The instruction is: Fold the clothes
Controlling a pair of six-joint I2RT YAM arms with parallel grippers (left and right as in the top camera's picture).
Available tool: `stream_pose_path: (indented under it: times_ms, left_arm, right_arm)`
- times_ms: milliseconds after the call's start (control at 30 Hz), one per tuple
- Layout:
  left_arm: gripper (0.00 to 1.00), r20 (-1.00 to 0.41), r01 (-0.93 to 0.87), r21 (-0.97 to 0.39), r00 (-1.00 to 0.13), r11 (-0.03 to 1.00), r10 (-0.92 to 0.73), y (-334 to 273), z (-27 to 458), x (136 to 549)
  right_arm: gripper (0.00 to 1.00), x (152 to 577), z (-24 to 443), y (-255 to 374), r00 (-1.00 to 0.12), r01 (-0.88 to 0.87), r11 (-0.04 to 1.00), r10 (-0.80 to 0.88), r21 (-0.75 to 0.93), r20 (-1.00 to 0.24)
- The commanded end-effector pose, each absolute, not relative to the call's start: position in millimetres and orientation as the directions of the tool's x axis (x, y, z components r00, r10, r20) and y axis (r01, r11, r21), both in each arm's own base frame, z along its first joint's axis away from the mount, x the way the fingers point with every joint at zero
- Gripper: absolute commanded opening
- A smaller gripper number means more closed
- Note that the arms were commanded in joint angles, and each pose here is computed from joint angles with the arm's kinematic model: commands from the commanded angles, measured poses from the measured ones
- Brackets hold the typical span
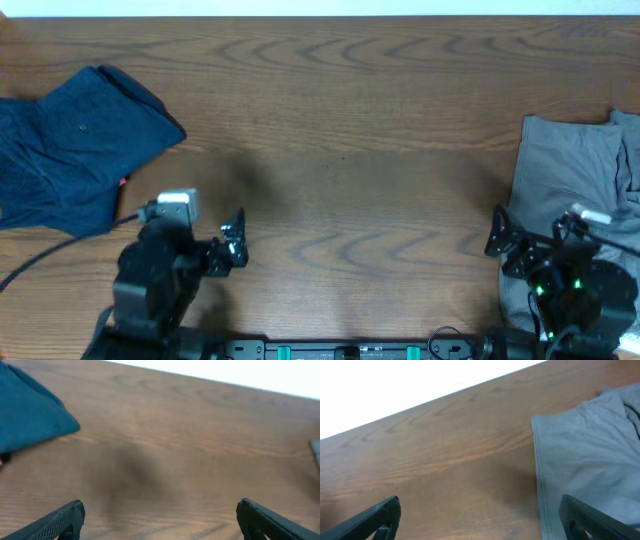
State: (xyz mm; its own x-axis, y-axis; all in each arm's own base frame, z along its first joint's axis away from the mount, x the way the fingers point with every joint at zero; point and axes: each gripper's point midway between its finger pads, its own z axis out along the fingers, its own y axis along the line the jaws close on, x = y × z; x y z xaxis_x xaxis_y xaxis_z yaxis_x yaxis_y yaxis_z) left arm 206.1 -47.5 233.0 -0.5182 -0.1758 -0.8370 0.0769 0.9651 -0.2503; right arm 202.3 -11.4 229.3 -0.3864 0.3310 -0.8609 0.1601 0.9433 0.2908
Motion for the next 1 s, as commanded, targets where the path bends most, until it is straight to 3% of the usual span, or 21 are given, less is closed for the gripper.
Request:
stream_pose_path:
  times_ms: [0, 633, 967]
  left_arm:
    - [0.98, -0.851, 0.079, -0.235, -0.499, 0.969, -0.166, -44.8, 235.1, 202.7]
    - [0.98, -0.848, 0.078, -0.234, -0.503, 0.969, -0.165, -44.9, 234.1, 203.2]
    - [0.98, -0.848, 0.078, -0.234, -0.503, 0.969, -0.165, -44.9, 234.1, 203.2]
  right_arm:
    - [0.99, 199.4, 221.0, -12.5, -0.402, 0.174, 0.944, 0.329, 0.281, -0.855]
    - [0.99, 153.9, 156.0, -6.0, -0.649, 0.261, 0.931, 0.365, 0.255, -0.667]
    - [0.99, 154.1, 151.7, -5.1, -0.628, 0.251, 0.931, 0.365, 0.264, -0.687]
